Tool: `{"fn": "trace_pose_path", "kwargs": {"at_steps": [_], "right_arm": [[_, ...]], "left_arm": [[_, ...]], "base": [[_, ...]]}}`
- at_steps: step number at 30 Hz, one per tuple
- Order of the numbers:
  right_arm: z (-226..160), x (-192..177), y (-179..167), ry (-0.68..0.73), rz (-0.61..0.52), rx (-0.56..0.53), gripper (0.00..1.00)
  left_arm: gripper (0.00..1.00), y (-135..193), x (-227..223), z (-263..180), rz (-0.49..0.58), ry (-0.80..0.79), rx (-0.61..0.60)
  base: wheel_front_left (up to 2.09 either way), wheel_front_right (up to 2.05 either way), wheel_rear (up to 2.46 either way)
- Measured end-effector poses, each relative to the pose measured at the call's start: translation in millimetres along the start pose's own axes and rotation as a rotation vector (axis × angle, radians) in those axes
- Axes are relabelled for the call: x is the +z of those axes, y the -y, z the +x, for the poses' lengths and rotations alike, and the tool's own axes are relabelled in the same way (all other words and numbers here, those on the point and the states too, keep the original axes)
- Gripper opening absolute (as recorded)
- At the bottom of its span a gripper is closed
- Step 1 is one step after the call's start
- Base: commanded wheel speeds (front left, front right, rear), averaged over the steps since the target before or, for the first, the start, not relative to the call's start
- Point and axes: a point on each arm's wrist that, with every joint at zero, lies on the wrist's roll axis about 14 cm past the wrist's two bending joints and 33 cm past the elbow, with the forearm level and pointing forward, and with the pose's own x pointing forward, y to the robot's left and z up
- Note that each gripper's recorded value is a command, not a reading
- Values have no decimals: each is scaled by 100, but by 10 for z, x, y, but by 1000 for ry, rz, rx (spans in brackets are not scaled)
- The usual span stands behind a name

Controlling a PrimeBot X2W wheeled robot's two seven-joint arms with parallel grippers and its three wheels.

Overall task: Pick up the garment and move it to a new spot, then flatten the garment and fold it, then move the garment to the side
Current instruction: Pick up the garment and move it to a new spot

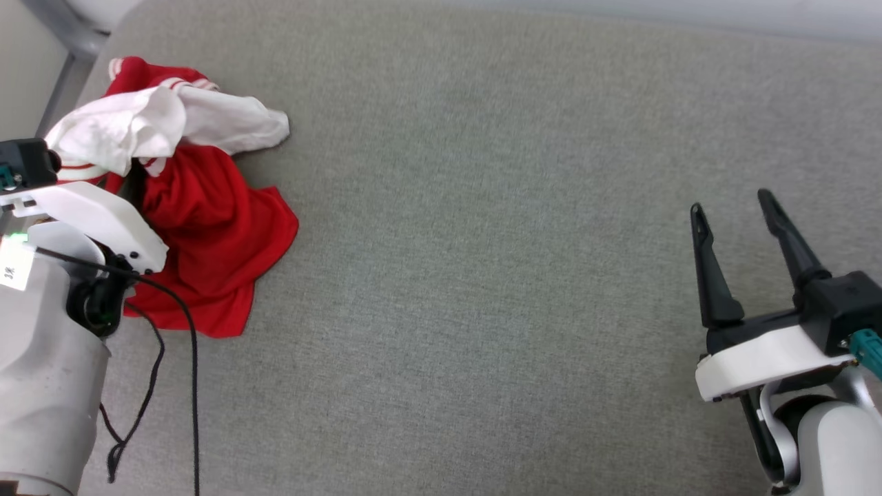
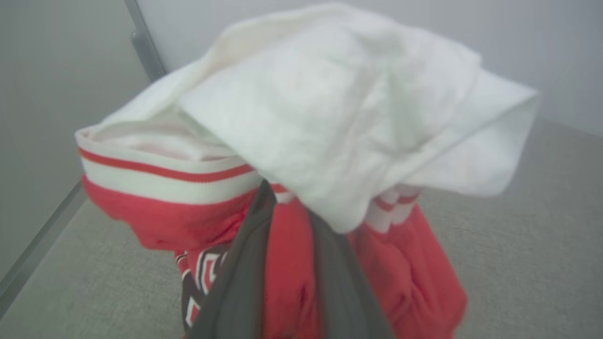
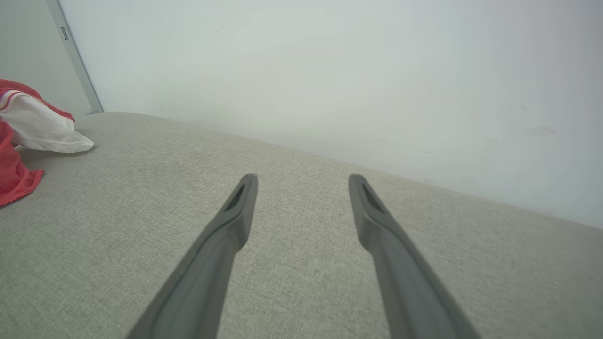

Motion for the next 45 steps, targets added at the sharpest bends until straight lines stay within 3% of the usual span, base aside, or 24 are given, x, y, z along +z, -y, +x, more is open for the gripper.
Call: {"fn": "trace_pose_path", "kwargs": {"at_steps": [7, 13, 23, 30, 35, 40, 45], "right_arm": [[-249, 202, 84, 31, 9, -36, 100], [-525, 314, 230, 46, 10, -92, 100], [-1034, 389, 547, 38, -5, -217, 100], [-1296, 431, 721, 40, -10, -289, 100], [-1307, 380, 755, 23, -9, -300, 100], [-1270, 292, 775, -2, -2, -302, 100], [-1204, 190, 782, -25, 8, -298, 100]], "left_arm": [[0, 230, 566, -237, 15, 267, -73], [0, 572, 846, -445, 48, 402, -152], [0, 1595, 1072, -902, 36, 562, -404], [0, 2551, 773, -1267, 40, 497, -670], [0, 3122, 260, -1465, 70, 345, -864], [0, 3456, -414, -1646, 95, 150, -992], [0, 3566, -1063, -1829, 163, -39, -1077]], "base": [[0, 0, 0], [0, 0, 0], [0, 0, 0], [0, 0, 0], [0, 0, 0], [0, 0, 0], [0, 0, 0]]}}
